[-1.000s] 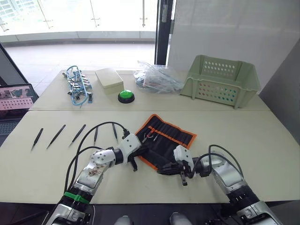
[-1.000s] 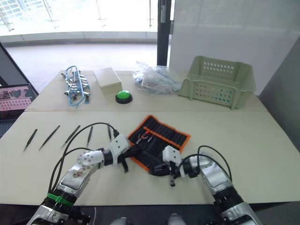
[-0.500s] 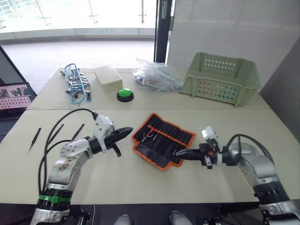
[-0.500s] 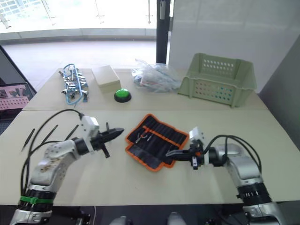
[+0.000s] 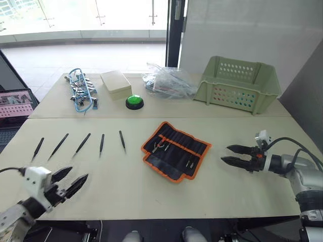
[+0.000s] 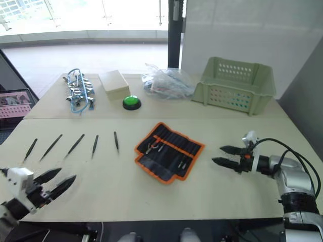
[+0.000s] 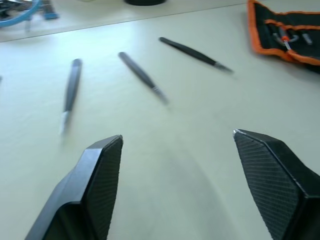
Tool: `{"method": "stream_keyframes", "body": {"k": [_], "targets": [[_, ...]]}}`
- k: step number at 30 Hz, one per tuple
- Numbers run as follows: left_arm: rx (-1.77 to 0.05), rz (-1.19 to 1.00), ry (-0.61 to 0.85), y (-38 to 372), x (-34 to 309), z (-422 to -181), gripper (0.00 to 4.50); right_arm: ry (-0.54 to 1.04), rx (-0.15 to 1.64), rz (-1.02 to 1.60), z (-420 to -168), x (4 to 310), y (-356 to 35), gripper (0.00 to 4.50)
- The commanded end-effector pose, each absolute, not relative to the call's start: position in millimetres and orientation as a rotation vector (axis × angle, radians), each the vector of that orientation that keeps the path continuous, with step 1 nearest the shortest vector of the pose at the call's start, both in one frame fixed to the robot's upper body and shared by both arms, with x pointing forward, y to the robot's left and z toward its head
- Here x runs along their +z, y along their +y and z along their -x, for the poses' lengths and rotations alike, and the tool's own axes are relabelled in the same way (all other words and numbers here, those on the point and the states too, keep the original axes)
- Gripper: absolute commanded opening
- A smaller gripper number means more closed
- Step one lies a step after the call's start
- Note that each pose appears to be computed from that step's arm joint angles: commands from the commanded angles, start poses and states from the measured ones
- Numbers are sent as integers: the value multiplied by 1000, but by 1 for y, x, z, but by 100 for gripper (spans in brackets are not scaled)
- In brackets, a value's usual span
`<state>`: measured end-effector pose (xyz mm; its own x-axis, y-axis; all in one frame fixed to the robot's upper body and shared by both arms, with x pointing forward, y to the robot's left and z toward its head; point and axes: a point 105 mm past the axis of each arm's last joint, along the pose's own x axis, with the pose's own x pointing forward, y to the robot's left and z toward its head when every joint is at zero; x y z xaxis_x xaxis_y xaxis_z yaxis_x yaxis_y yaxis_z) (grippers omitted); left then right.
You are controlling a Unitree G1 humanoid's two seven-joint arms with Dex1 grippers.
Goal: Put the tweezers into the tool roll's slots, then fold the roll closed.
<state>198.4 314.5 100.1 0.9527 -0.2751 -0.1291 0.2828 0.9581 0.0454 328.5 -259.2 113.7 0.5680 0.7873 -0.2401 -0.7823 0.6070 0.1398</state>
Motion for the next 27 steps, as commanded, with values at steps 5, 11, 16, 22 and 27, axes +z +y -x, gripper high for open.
{"method": "stream_keyframes", "body": {"k": [5, 11, 16, 22, 27], "targets": [[-40, -8, 57, 347, 97, -151, 449, 238, 980, 52, -358, 140, -252, 450], [143, 10, 41, 363, 87, -105, 449, 199, 1252, 80, -368, 178, -194, 450], [304, 36, 44, 374, 82, -71, 449, 158, 1435, 90, -364, 207, -154, 450], [387, 58, 47, 380, 78, -53, 449, 153, 1525, 41, -348, 227, -146, 450], [379, 66, 59, 388, 73, -52, 449, 179, 1560, 34, -336, 229, -150, 450]]}}
